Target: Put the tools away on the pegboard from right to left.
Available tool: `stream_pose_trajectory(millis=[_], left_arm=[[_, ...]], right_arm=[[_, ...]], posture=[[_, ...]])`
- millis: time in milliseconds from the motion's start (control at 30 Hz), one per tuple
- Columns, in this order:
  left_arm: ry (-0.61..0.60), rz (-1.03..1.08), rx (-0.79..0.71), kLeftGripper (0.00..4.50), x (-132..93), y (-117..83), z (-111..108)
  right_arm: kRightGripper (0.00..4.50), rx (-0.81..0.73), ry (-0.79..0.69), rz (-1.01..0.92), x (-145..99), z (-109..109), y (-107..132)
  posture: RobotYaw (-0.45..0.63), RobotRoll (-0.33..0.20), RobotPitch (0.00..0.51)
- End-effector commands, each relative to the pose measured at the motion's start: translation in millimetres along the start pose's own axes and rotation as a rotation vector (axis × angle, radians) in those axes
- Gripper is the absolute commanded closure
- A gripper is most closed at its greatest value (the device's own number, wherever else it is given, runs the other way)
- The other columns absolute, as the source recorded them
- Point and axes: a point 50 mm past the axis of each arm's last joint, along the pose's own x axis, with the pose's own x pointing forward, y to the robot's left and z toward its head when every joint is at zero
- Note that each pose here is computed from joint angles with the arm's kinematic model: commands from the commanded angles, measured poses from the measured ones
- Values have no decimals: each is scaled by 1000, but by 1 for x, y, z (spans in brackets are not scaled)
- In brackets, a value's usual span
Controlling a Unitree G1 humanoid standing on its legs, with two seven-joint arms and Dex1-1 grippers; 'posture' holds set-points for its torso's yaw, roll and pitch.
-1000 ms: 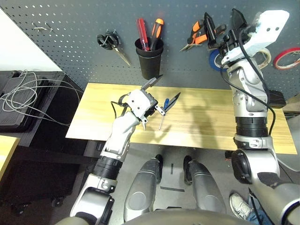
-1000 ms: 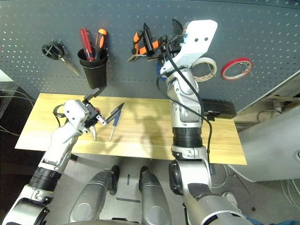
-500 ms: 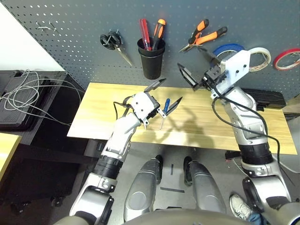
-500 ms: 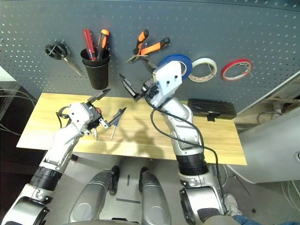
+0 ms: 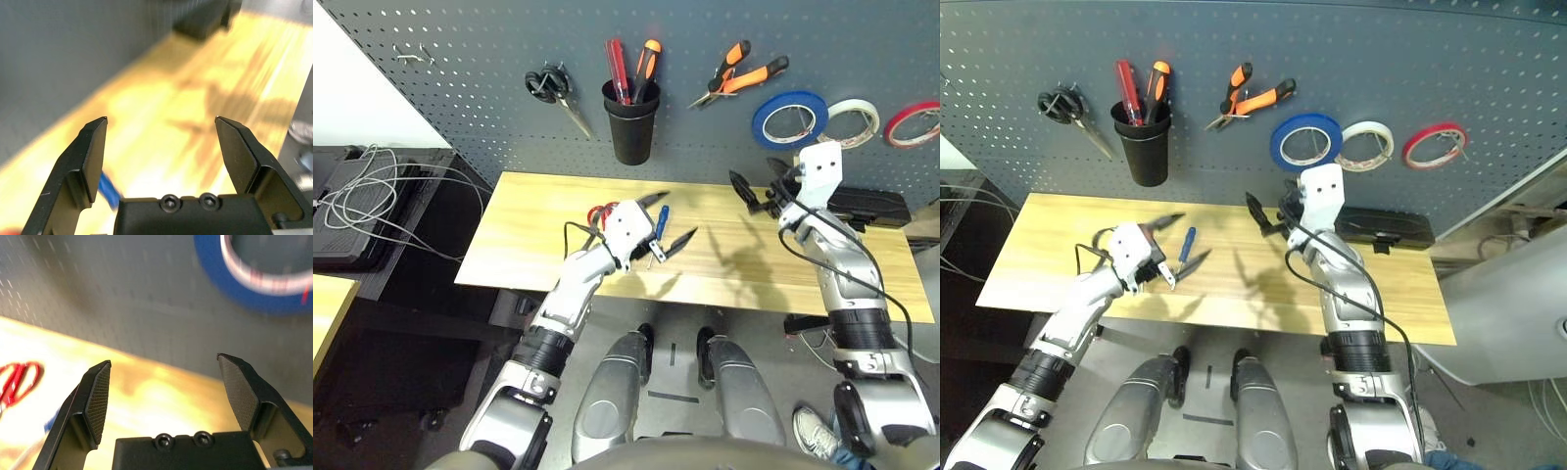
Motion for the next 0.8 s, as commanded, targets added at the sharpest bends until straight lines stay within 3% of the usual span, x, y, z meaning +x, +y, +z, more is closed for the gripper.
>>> stream_pose_trajectory(millis=[33, 200, 367, 800], left_arm=[[102, 48, -45, 0, 6, 4, -15], [136, 88, -71, 0, 16, 11, -16], [248, 169, -148, 0, 33, 25, -23], [432, 248, -264, 0, 45, 26, -38]], right_arm=[[25, 69, 136, 5, -7, -25, 1], [25, 102, 200, -16, -12, -36, 0], [25, 127, 301, 26, -19, -49, 12], [25, 121, 315, 173, -21, -36, 46]], posture=[[50, 0, 293], [50, 0, 302], [27, 0, 341], [-29, 0, 392]])
